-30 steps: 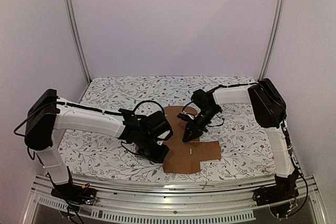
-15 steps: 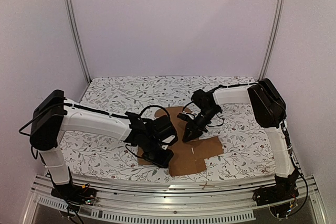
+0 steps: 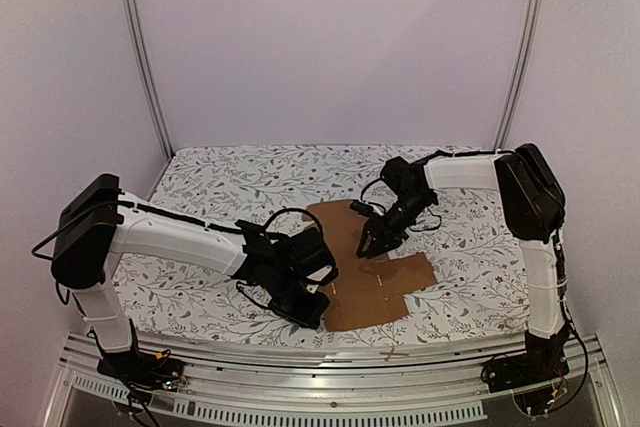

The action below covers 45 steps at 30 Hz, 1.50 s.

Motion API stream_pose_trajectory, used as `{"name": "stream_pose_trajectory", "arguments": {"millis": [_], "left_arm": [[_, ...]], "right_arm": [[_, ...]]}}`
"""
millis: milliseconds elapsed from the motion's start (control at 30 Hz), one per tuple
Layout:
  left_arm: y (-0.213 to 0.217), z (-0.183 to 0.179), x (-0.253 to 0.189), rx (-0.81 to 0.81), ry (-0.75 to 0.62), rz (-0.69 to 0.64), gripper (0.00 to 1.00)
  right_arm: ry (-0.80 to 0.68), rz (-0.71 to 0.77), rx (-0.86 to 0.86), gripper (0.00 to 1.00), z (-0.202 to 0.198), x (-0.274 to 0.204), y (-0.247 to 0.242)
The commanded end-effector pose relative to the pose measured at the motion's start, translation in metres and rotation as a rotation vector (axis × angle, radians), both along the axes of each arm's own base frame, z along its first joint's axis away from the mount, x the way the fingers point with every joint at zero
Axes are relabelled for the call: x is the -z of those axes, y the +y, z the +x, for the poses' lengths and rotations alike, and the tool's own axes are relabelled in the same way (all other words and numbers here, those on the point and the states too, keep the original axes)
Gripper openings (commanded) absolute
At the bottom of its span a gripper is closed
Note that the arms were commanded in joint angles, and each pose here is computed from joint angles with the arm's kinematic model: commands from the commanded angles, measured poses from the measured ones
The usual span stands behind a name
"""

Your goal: Fold the paper box

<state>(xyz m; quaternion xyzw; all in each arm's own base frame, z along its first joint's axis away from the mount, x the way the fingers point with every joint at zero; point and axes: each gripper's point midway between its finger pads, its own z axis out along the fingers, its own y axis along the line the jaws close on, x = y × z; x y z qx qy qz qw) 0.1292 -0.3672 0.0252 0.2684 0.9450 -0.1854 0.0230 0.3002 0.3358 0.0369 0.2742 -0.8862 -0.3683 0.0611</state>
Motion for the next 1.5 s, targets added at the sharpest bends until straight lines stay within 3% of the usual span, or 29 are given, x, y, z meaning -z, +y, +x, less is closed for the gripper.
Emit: {"name": "stream_pose_trajectory", "arguments": {"millis": [0,233,467,600,933,1467], "left_arm": [[-0.007,-0.004,-0.002,0.013,-0.003,-0.028,0.00],[-0.011,-0.002,0.000,0.017,-0.011,-0.046,0.00],[-0.009,-0.001,0.002,0.017,-0.018,-0.040,0.00],[-0.001,0.002,0.001,-0.014,-0.025,-0.044,0.00],[0.014,0.010,0.017,-0.108,0.020,-0.071,0.00],[0.000,0.022,0.027,-0.130,-0.052,-0.193,0.00]], "right_arm": [[-0.186,0.050,-0.084,0.43,0.011,-0.045,-0.015],[-0.372,0.099,-0.284,0.47,-0.002,-0.077,-0.027],[-0.850,-0.047,-0.599,0.47,-0.020,-0.044,-0.035],[-1.003,-0.064,-0.728,0.46,-0.033,-0.034,-0.022],[-0.986,-0.133,-0.961,0.43,-0.057,0.016,-0.008],[-0.748,-0.180,-0.958,0.38,-0.067,0.043,-0.006]]}}
